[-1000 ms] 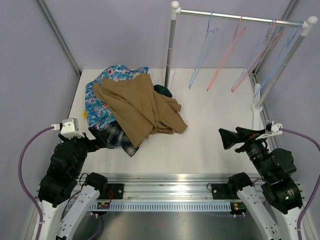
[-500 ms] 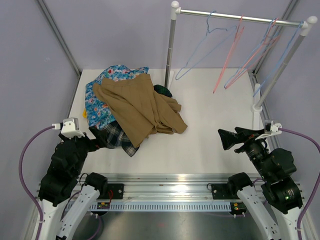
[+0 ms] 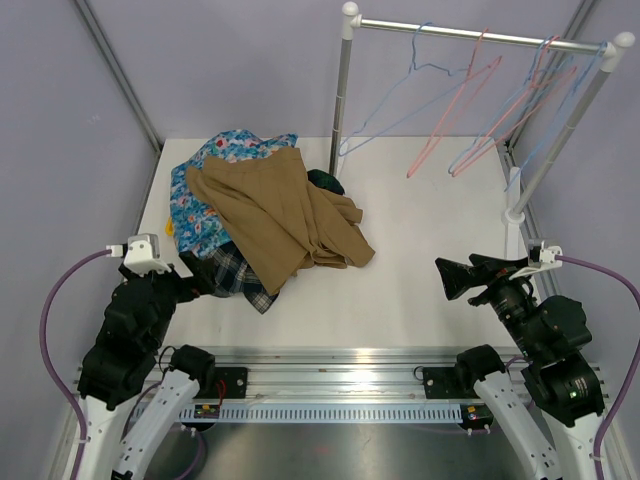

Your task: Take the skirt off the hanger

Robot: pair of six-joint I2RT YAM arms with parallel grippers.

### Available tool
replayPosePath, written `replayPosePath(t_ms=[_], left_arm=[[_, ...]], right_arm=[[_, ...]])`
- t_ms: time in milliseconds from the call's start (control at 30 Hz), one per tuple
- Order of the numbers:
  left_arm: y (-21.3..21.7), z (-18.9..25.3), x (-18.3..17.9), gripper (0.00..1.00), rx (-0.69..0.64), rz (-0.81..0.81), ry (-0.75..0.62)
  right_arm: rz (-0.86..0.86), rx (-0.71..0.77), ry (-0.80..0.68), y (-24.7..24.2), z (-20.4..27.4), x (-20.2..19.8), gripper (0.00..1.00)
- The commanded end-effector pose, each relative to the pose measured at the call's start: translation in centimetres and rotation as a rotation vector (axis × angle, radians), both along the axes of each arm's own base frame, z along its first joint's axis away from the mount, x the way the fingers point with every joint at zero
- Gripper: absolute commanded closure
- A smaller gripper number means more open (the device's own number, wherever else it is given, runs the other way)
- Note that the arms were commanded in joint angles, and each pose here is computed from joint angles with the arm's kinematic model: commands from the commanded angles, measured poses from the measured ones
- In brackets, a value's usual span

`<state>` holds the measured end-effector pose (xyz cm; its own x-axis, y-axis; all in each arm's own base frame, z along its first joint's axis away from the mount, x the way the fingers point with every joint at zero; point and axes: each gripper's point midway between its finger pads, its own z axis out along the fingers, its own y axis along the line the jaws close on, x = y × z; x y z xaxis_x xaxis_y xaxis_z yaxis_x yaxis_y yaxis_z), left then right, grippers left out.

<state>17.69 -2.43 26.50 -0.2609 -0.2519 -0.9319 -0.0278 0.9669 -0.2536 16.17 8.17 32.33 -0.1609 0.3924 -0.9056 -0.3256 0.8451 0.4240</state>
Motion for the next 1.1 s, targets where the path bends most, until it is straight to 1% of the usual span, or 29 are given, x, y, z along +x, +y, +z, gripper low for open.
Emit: replayPosePath(t_ms=[0, 333, 367, 400, 500, 533, 567, 600, 633, 667, 700, 733, 767, 833, 867, 900, 933, 967, 1000, 1033, 1067], left_arm=[[-0.1, 0.8, 0.8, 0.01, -0.011, 0.012, -0.029], [-0.3, 0.6, 1.2, 0.01, 0.008, 0.004, -0.007], [-0.6, 0.2, 1.7, 0.01, 0.033, -0.012, 0.026], [-0.7, 1.2, 1.7, 0.01, 0.049, -0.026, 0.023], [0.1, 1.9, 3.2, 0.01, 0.105, 0.036, 0.073], [0.0, 3.4, 3.6, 0.01, 0.12, 0.027, 0.052], [-0.6, 3.3, 4.5, 0.01, 0.147, -0.001, 0.071], [-1.3, 3.8, 5.5, 0.01, 0.16, -0.033, 0.046], [-1.9, 2.7, 6.3, 0.01, 0.241, -0.097, 0.053], [-1.8, 2.4, 7.2, 0.01, 0.265, -0.084, 0.048], [-1.4, 1.5, 9.0, 0.01, 0.28, -0.02, 0.074], [0.2, 1.2, 9.8, 0.01, 0.299, 0.089, 0.093], [0.0, 0.2, 11.5, 0.01, 0.326, 0.11, 0.121], [0.3, -0.5, 13.3, 0.01, 0.356, 0.154, 0.125], [0.4, -2.3, 13.9, 0.01, 0.381, 0.168, 0.149], [0.3, -2.0, 15.5, 0.01, 0.37, 0.203, 0.088], [2.0, -4.1, 16.3, 0.01, 0.433, 0.305, 0.13], [3.1, -6.2, 16.2, 0.01, 0.461, 0.362, 0.159], [3.7, -6.8, 17.1, 0.01, 0.439, 0.411, 0.128], [4.8, -8.4, 17.6, 0.01, 0.41, 0.45, 0.146], [5.1, -10.0, 18.0, 0.01, 0.383, 0.466, 0.117]], right_arm=[[0.015, -0.007, -0.032, 0.3, 0.8, 0.4, 0.01], [0.021, -0.007, -0.041, 0.3, 1.0, 0.1, 0.01], [0.021, -0.005, -0.044, 0.3, 1.1, 0.1, 0.0], [0.019, -0.005, -0.044, 0.3, 1.1, 0.0, 0.01], [0.016, 0.004, -0.037, 0.2, 1.1, -0.3, 0.0], [0.015, 0.006, -0.034, 0.2, 1.0, -0.3, 0.0], [0.013, 0.009, -0.032, 0.2, 0.8, -0.2, 0.01], [0.017, 0.013, -0.031, 0.3, 0.6, -0.1, 0.0], [0.02, 0.011, -0.033, 0.3, 0.5, -0.2, 0.0], [0.023, 0.006, -0.039, 0.3, 0.6, -0.2, 0.0], [0.027, 0.002, -0.041, 0.4, 0.5, -0.2, 0.01], [0.032, 0.003, -0.049, 0.5, 0.5, -0.1, 0.01], [0.036, 0.0, -0.055, 0.6, 0.6, -0.1, 0.0], [0.041, 0.002, -0.056, 0.6, 0.5, -0.2, 0.0], [0.047, 0.001, -0.06, 0.7, 0.5, -0.3, 0.01], [0.06, 0.002, -0.068, 0.9, 0.6, -0.6, 0.01], [0.07, 0.004, -0.07, 1.0, 0.6, -0.7, 0.01], [0.077, 0.006, -0.07, 1.1, 0.5, -0.8, 0.01], [0.091, 0.007, -0.068, 1.3, 0.4, -0.9, 0.01], [0.102, 0.011, -0.066, 1.5, 0.4, -0.9, 0.01], [0.122, 0.016, -0.059, 1.9, 0.3, -1.1, 0.01]])
